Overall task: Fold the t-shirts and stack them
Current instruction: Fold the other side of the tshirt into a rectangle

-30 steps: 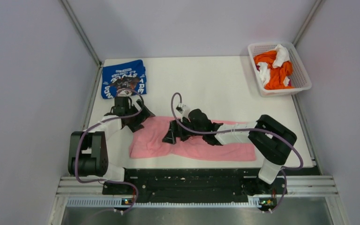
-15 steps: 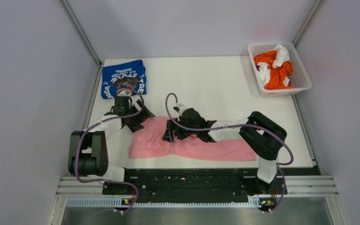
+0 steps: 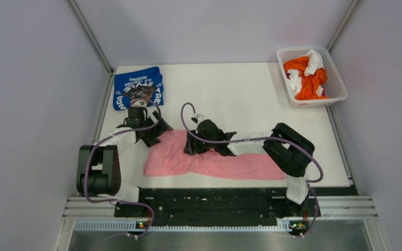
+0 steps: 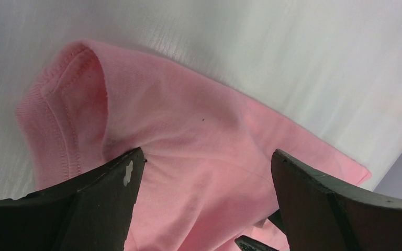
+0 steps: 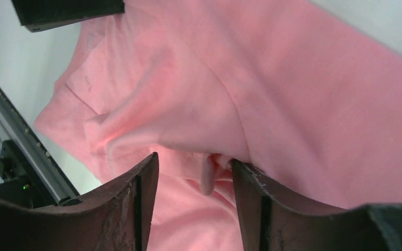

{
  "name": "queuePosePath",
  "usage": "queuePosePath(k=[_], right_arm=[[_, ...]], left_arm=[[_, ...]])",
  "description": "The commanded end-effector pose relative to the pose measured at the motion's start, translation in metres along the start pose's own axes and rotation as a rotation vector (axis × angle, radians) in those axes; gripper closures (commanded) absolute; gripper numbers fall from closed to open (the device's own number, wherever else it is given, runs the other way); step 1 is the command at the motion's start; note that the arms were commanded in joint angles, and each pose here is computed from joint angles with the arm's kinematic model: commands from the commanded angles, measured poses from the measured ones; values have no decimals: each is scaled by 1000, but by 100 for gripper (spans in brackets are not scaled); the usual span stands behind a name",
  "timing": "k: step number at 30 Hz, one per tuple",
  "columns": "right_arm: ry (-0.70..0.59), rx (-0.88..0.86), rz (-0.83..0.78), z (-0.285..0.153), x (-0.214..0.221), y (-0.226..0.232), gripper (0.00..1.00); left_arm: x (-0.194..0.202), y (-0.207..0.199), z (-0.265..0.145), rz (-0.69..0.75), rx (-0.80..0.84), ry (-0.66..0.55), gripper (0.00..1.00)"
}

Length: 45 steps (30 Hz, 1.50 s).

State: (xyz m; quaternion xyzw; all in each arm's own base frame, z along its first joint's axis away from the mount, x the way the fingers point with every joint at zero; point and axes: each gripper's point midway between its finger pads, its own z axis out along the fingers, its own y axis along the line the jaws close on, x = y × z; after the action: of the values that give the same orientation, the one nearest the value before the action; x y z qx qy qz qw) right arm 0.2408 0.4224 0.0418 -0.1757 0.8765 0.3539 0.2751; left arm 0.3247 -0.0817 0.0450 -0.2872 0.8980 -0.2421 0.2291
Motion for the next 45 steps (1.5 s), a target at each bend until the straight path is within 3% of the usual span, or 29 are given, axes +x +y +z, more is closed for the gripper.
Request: queuePosePath(k=[1, 10, 20, 34, 42, 45], right_arm=[[-37, 82, -20, -2, -11, 3, 51], [-58, 145, -17, -13, -16, 4, 59], [-92, 101, -24, -26, -27, 22, 63], [-77, 125, -22, -18, -23, 19, 77], [-74, 159, -10, -19, -24, 17, 100], [-71, 161, -6, -27, -24, 18, 100]], left_arm=[[3, 14, 5, 11, -56, 18, 4], [3, 16, 5, 12, -66, 18, 5], [2, 16, 5, 15, -68, 16, 5], [3, 16, 6, 14, -66, 22, 5], [2, 17, 6, 15, -74, 18, 5], [1, 18, 7, 14, -83, 16, 5]])
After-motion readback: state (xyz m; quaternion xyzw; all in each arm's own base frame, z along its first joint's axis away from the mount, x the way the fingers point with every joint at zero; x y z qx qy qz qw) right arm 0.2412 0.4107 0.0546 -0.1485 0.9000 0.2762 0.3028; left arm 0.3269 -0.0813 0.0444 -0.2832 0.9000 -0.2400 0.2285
